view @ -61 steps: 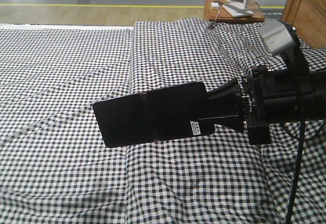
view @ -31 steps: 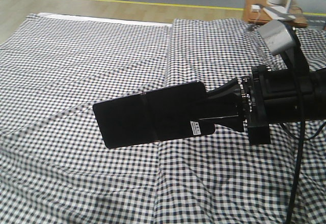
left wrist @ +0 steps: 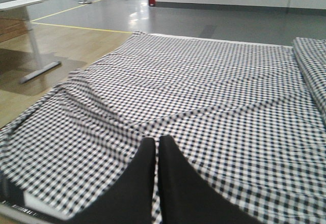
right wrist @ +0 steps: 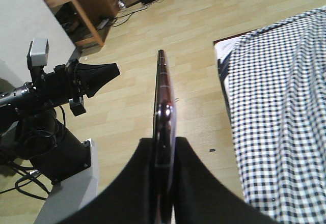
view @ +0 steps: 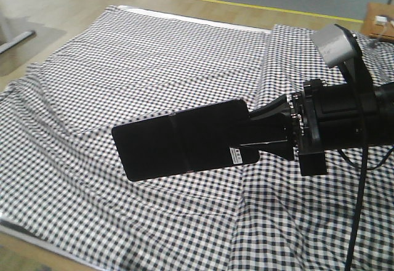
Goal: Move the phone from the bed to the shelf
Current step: 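Hold the phone in the right gripper while the base turns away from the bed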
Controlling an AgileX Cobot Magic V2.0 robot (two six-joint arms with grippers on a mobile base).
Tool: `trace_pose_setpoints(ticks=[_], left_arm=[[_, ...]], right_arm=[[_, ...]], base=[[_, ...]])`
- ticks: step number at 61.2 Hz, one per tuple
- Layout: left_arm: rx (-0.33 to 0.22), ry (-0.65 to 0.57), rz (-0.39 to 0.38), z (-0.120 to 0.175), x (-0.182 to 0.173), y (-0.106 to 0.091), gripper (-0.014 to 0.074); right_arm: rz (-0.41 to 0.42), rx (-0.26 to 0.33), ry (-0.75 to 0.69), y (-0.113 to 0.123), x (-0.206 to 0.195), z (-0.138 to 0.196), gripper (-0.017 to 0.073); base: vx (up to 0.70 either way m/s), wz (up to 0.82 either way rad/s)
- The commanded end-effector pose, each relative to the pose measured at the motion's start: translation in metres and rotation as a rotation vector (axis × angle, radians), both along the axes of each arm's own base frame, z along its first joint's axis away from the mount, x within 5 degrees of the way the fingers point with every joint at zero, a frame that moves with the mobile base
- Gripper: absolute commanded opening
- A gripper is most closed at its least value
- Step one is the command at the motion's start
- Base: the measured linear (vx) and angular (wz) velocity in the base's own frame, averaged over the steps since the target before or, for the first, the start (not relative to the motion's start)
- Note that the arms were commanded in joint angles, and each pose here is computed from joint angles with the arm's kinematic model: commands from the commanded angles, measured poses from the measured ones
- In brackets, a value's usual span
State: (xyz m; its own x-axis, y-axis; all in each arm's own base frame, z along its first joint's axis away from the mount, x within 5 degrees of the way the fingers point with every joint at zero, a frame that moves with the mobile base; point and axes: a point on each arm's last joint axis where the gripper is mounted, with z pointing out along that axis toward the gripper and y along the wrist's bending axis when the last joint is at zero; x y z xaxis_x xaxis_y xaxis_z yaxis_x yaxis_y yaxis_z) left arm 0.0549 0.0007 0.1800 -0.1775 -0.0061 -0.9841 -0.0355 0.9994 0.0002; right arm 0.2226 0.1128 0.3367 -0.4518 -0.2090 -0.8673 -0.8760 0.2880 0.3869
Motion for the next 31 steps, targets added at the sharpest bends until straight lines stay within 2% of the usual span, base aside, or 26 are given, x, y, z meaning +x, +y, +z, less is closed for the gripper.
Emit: trace_pose_setpoints(ticks=[1, 31], left_arm=[[-0.009, -0.067, 0.004, 0.0052, 0.0006, 0.0004, 0.0001], [-0.009, -0.067, 0.004, 0.0052, 0.0006, 0.0004, 0.0001]], right_arm=[[0.062, 0.121, -0.021, 0.0025, -0.0113, 0.0234, -0.0004], [0.062, 0.121, -0.021, 0.0025, -0.0113, 0.0234, -0.0004]], base=[[-0.08, 0.36], [-0.09, 0.35]])
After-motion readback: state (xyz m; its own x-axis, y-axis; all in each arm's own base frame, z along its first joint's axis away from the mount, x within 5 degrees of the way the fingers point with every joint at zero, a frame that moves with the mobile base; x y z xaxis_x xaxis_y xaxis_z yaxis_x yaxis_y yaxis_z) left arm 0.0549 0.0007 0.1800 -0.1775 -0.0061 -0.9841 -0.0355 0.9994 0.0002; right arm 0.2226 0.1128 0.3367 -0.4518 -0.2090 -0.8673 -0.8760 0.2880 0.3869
